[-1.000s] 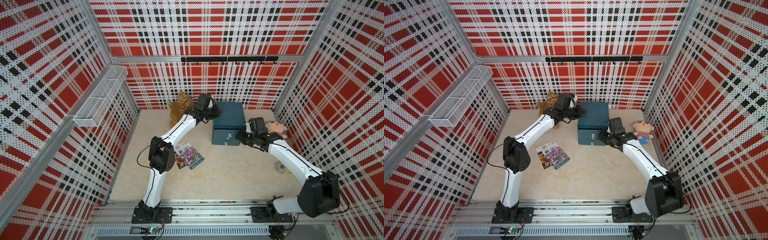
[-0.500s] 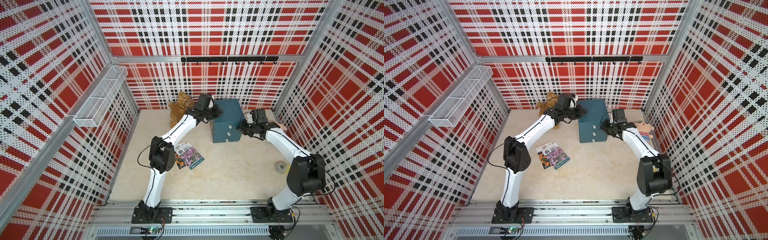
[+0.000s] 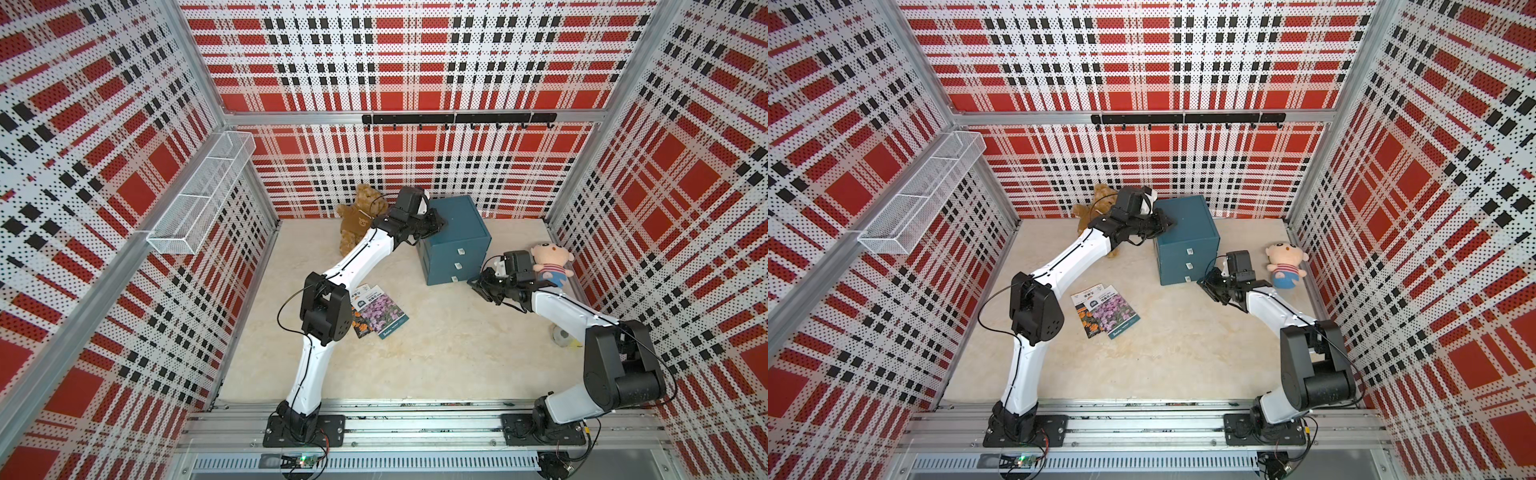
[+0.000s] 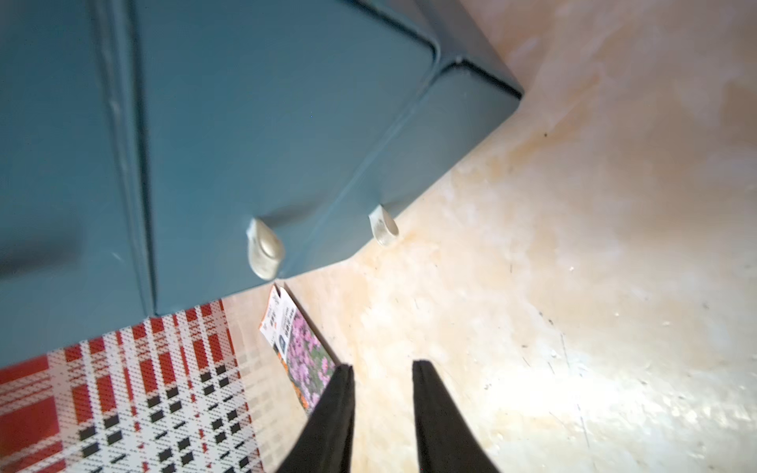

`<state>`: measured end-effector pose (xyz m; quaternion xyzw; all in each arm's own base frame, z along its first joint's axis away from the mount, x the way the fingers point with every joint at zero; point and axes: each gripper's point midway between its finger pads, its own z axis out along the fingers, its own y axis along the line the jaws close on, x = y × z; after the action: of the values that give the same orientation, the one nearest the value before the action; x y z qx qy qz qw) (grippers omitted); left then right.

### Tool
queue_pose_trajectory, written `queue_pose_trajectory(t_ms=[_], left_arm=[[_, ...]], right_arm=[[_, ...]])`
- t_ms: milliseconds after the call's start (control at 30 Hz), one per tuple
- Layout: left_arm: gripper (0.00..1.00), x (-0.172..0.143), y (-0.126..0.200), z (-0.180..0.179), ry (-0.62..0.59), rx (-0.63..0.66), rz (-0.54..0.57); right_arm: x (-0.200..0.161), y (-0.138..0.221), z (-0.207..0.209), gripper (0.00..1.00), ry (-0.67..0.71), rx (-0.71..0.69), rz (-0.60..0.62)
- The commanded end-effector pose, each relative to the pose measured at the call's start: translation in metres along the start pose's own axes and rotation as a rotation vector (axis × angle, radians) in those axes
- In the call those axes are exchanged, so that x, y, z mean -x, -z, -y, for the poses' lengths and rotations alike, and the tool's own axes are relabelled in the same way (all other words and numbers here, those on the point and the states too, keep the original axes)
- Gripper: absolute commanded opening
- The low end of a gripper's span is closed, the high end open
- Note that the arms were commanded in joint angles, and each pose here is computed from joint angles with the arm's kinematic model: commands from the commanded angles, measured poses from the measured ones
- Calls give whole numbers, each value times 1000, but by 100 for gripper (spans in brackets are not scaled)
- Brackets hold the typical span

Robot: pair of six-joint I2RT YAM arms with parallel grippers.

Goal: Take the seed bags out of the drawer
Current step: Close the drawer in the storage box.

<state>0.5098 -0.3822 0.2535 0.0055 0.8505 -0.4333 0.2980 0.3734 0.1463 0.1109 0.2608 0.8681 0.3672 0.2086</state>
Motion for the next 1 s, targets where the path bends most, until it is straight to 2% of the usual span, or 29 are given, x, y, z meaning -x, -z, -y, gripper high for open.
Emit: queue_pose_trajectory(t_ms=[0,100,233,300,433,533,967], left_arm=[[22,-7,-11,-25,27,49,-34],[22,-8,-12,-26,32,46,-39],[22,-9,-12,-25,33,40,-43],[22,-9,-13,-25,34,39,-46],[22,-9,-12,-25,35,37,-50],[22,-8,-12,-27,37,35,-50],[22,-7,-11,-29,40,29,-55]], right_arm=[[4,3,-39,39,-44,190,68],[0,1,-42,52,-77,251,92],[5,5,-43,58,-122,323,155],[9,7,-45,56,-135,352,178],[17,4,-53,43,-168,413,202],[23,-2,-60,37,-188,451,201],[37,-23,-67,37,-213,457,194]])
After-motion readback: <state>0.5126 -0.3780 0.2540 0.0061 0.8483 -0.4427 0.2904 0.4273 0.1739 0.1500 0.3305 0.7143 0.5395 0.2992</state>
